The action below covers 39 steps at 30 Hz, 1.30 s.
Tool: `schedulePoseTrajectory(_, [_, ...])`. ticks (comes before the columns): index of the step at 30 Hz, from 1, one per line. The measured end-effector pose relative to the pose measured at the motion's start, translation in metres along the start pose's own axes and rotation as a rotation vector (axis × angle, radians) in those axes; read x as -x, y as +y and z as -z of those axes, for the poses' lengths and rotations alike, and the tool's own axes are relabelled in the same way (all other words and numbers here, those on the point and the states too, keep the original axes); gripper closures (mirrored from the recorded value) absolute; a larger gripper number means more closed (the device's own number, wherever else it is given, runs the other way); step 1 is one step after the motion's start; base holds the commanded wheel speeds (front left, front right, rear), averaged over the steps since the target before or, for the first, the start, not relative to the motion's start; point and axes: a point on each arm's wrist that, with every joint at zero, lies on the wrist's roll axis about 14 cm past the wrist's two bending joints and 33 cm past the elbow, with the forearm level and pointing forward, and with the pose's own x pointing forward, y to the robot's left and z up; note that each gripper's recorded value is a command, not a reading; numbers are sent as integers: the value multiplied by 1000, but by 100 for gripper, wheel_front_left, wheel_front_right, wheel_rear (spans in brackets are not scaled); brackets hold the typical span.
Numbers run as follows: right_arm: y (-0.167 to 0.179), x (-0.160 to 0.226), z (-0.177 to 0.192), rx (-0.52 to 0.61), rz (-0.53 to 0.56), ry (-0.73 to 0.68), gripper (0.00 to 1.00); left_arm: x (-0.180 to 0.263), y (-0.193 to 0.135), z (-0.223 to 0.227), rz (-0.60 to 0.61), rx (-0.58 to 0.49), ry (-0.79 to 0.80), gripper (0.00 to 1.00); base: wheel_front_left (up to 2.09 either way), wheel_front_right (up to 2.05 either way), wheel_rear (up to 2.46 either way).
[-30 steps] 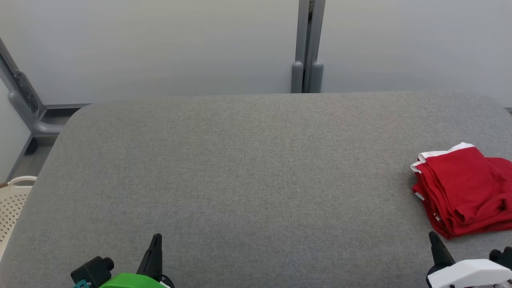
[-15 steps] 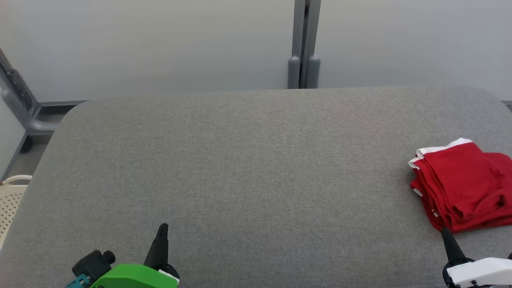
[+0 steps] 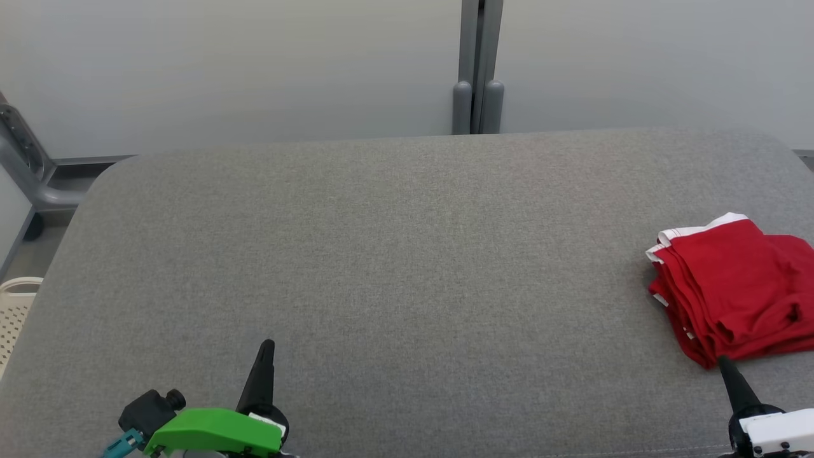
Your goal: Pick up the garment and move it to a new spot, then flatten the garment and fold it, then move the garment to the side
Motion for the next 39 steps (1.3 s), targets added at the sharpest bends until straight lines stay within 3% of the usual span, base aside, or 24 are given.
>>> schedulePoseTrajectory(39, [-1,8,-41,-312,-59,-85,100,-24,-27,9,72,330,13,100,0,0,0])
